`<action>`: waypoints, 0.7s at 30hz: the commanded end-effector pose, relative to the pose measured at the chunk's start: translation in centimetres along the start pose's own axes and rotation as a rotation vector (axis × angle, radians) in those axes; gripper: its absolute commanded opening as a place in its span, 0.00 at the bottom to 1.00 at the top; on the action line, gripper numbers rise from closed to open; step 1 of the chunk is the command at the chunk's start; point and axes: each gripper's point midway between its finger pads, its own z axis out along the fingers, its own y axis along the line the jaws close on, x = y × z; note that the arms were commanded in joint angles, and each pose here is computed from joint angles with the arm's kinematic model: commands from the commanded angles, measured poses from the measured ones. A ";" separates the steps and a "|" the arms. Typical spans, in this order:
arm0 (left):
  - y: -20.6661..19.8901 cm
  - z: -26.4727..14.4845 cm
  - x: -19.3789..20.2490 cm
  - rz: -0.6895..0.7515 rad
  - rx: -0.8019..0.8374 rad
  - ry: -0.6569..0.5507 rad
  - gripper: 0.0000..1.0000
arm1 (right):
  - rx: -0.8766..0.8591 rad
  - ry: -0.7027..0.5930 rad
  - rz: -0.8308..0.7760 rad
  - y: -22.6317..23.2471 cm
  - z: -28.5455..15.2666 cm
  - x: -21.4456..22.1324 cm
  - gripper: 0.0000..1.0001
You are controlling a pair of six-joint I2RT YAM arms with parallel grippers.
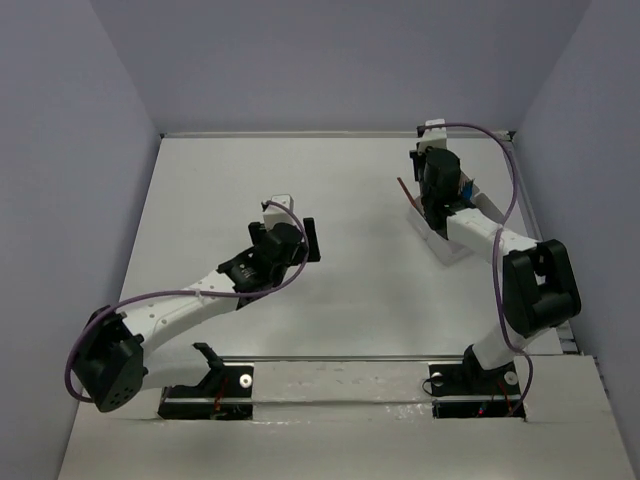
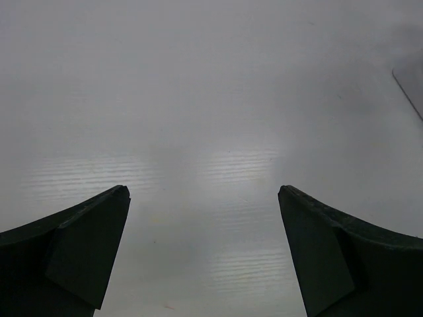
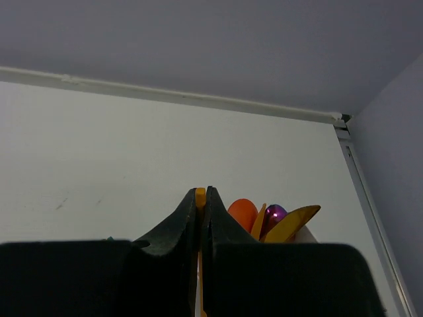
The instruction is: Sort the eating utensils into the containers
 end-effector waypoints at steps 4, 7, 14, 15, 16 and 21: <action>-0.1 0.6 -1.9 -0.010 -0.041 -0.049 0.82 | 0.007 -0.058 0.024 0.5 1.2 0.0 0.00; 0.3 0.9 -2.0 -0.005 -0.065 -0.052 0.70 | 0.000 -0.033 0.044 1.0 1.2 1.6 0.01; 0.1 1.2 -2.0 -0.002 -0.070 -0.044 0.62 | -0.002 0.003 0.066 1.2 0.9 3.2 0.23; 0.1 1.2 -2.0 -0.002 -0.070 -0.044 0.62 | 0.003 0.009 0.070 1.2 0.9 3.3 0.29; 0.1 1.2 -2.0 -0.005 -0.069 -0.043 0.62 | 0.004 0.018 0.069 1.2 0.9 3.5 0.32; 0.0 1.2 -2.1 -0.006 -0.067 -0.044 0.74 | 0.013 0.030 0.093 1.0 0.7 3.3 0.66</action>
